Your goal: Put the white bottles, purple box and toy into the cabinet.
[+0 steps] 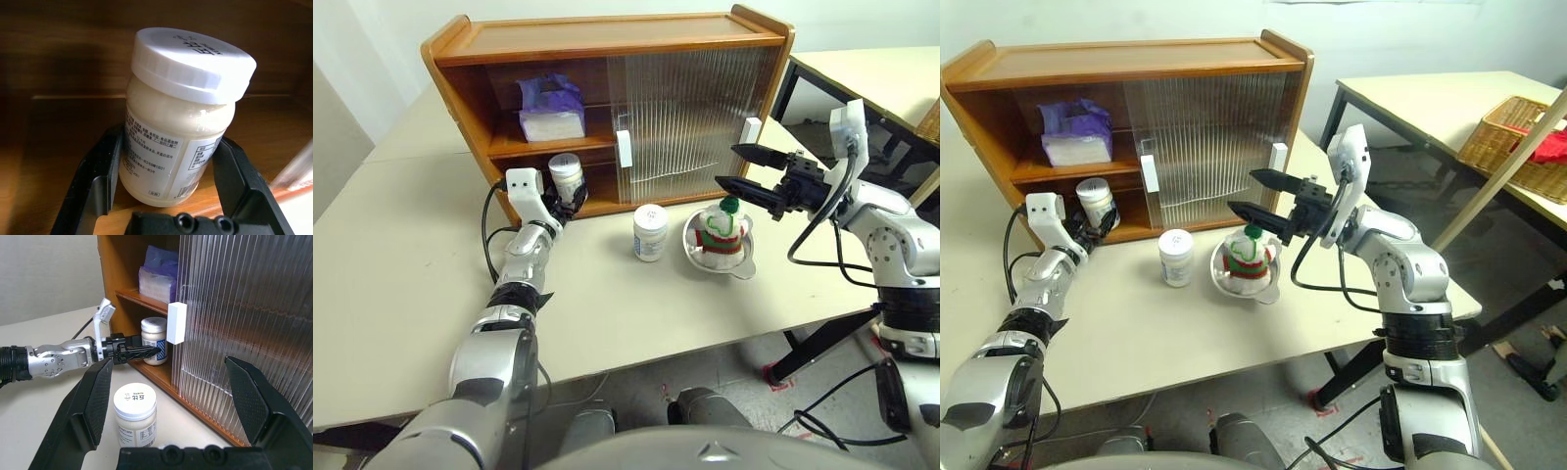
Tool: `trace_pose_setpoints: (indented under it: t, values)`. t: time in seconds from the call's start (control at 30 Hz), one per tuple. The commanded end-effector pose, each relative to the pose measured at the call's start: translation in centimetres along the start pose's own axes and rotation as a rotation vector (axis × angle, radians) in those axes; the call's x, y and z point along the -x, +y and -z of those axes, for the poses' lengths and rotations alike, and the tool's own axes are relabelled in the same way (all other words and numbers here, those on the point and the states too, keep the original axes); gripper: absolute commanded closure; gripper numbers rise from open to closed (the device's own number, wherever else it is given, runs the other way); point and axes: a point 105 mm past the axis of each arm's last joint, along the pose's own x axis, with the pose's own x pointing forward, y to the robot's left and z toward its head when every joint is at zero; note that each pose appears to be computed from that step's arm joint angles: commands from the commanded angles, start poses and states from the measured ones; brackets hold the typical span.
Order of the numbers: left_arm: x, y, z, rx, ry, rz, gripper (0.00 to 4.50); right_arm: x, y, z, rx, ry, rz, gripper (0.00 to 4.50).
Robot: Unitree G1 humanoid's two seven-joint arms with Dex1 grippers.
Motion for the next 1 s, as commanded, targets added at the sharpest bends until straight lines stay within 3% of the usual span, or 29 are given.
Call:
trace_pose_setpoints:
  t: [0.03,0.5,0.63,1.0]
  values:
    - [-0.8,-0.2,-0.7,-0.018,-0.006,-0.033,1.44,0.3,-0.1,-0.5,0.012,-0.013,0.009,0.00]
    - [-1.9,-2.4,-0.3,-0.034,0.040,-0.024,1.44,0.4,-0.1,-0.7,0.022,-0.011,0.016,0.00]
    - [-1.7,-1.9,-0.1,-0.041,0.046,-0.033,0.06,0.4,-0.1,-0.8,0.024,-0.010,0.016,0.00]
    - [0.0,-0.6,0.4,0.012,-0.029,-0.043,0.02,-0.3,-0.2,-0.8,0.023,-0.016,-0.008,0.00]
